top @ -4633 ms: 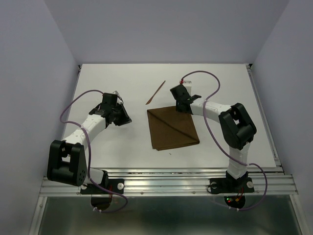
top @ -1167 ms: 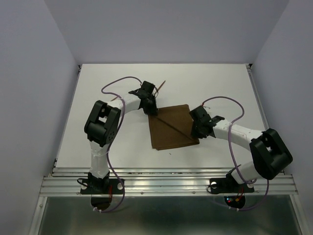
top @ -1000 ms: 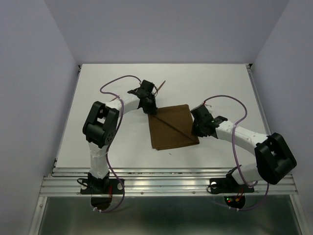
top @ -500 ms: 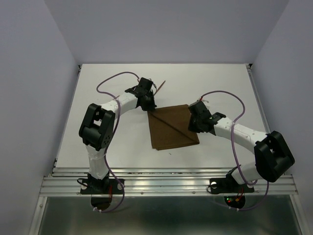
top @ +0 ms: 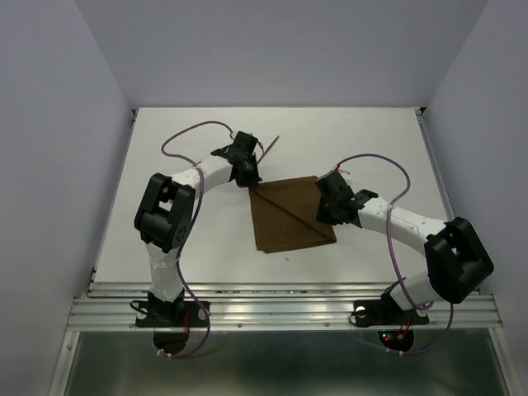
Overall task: Fold the napkin into a case and place the utensils inside
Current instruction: Smooth out the upper triangle-folded napkin at the center of the board.
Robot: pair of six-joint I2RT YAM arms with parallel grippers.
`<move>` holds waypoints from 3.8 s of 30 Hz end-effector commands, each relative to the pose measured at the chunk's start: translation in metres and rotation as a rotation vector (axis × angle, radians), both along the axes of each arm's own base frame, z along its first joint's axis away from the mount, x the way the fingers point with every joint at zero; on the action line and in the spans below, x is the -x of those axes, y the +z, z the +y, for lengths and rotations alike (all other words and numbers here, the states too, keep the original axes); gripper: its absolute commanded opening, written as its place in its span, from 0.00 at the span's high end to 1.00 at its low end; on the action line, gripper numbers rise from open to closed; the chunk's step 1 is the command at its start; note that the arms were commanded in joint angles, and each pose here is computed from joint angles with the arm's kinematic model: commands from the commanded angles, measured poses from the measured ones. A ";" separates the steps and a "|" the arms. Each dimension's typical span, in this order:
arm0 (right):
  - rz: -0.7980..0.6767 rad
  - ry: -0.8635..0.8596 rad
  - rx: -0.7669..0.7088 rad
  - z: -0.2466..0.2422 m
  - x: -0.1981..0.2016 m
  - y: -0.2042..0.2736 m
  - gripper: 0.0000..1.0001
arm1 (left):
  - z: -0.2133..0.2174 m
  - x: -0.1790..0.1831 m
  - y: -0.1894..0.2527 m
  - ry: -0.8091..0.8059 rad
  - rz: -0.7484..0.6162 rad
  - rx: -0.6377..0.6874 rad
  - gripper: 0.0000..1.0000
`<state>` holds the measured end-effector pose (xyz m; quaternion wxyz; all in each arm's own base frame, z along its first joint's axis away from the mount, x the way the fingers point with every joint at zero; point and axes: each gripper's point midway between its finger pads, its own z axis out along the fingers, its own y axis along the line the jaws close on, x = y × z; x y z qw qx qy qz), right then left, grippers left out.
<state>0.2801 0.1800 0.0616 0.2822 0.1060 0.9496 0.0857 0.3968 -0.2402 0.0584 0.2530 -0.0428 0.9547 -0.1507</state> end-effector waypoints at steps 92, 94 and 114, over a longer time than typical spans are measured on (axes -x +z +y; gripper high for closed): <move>-0.055 -0.020 0.062 -0.012 -0.015 0.002 0.79 | -0.039 -0.009 0.006 -0.072 -0.012 0.068 0.99; -0.028 -0.008 0.084 -0.012 -0.015 -0.008 0.79 | -0.038 -0.008 -0.004 -0.074 0.004 0.057 0.99; 0.123 0.061 -0.023 0.008 0.024 -0.042 0.79 | -0.016 0.027 -0.023 -0.081 0.056 0.016 0.96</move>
